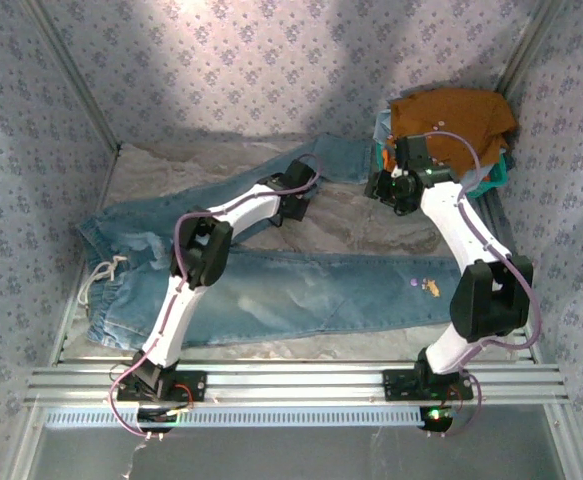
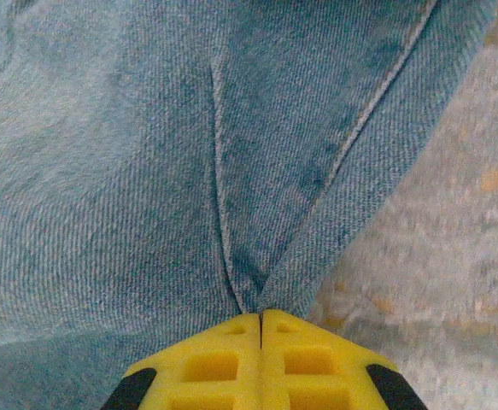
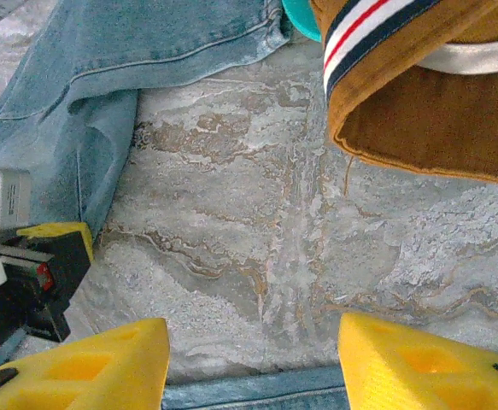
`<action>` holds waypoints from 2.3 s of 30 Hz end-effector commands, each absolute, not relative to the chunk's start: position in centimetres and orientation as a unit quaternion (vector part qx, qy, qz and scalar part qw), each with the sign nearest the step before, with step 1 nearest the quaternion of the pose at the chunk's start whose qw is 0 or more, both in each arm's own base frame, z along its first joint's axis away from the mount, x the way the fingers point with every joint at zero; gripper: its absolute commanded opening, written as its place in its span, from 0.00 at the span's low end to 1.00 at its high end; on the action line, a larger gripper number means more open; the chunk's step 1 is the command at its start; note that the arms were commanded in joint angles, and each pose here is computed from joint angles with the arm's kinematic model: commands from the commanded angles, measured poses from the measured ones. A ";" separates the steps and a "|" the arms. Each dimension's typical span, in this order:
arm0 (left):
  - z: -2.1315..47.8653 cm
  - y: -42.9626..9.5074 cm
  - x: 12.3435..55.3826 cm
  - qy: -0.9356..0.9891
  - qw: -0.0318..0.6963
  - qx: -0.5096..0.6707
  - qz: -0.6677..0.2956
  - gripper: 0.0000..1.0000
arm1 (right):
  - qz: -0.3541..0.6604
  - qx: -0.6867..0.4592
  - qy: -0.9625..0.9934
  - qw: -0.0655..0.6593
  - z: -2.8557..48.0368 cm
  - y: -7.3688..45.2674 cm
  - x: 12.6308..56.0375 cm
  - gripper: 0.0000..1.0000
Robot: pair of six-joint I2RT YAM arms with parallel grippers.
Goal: Fold and stack the trousers
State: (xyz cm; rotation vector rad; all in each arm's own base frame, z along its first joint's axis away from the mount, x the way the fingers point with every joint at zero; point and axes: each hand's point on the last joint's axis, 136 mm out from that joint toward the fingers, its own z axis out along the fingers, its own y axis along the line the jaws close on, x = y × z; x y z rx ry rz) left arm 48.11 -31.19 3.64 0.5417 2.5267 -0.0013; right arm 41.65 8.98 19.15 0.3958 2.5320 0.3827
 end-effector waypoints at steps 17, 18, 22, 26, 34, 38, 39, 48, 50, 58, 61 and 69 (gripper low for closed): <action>3.0 -20.6 32.6 0.960 0.184 0.206 0.049 0.00 | 0.129 0.133 0.965 0.183 9.6 13.8 42.8 0.59; 2.9 -20.5 32.3 0.961 0.180 0.205 0.052 0.00 | 0.125 0.134 0.968 0.171 8.5 13.8 42.8 0.58; 2.8 -19.4 31.7 0.959 0.178 0.206 0.075 0.00 | 0.100 0.142 0.976 0.134 4.4 12.5 42.9 0.51; 3.5 -19.4 31.3 0.958 0.189 0.207 0.063 0.00 | 0.071 0.159 0.976 0.129 2.3 10.4 43.1 0.36; 5.0 -20.2 30.7 0.955 0.202 0.212 0.053 0.05 | 0.046 0.178 0.977 0.109 1.0 6.9 39.7 0.00; 6.0 -21.6 30.3 0.952 0.205 0.224 0.044 0.49 | 0.050 0.182 0.977 0.102 1.7 5.5 37.3 0.00; 6.5 -21.8 30.2 0.952 0.206 0.222 0.039 0.56 | 0.048 0.181 0.976 0.109 2.3 5.4 37.0 0.00; 15.3 -16.9 31.8 0.955 0.288 0.066 -0.018 0.92 | 0.057 0.125 0.971 0.196 9.2 11.1 41.6 0.18; 15.4 -13.7 32.0 0.956 0.293 -0.001 -0.015 0.92 | 0.068 0.114 0.974 0.186 8.0 13.2 43.5 0.15; 15.9 -6.6 30.4 0.934 0.325 -0.148 -0.027 0.93 | 0.047 0.157 0.980 0.112 2.4 10.7 42.8 0.00; 16.7 -5.6 30.0 0.926 0.342 -0.160 -0.030 0.93 | 0.037 0.175 0.979 0.096 2.0 8.1 40.2 0.00; 17.5 -6.6 31.4 0.922 0.346 -0.163 -0.058 0.93 | 0.047 0.285 0.953 0.088 1.1 -1.8 38.3 0.00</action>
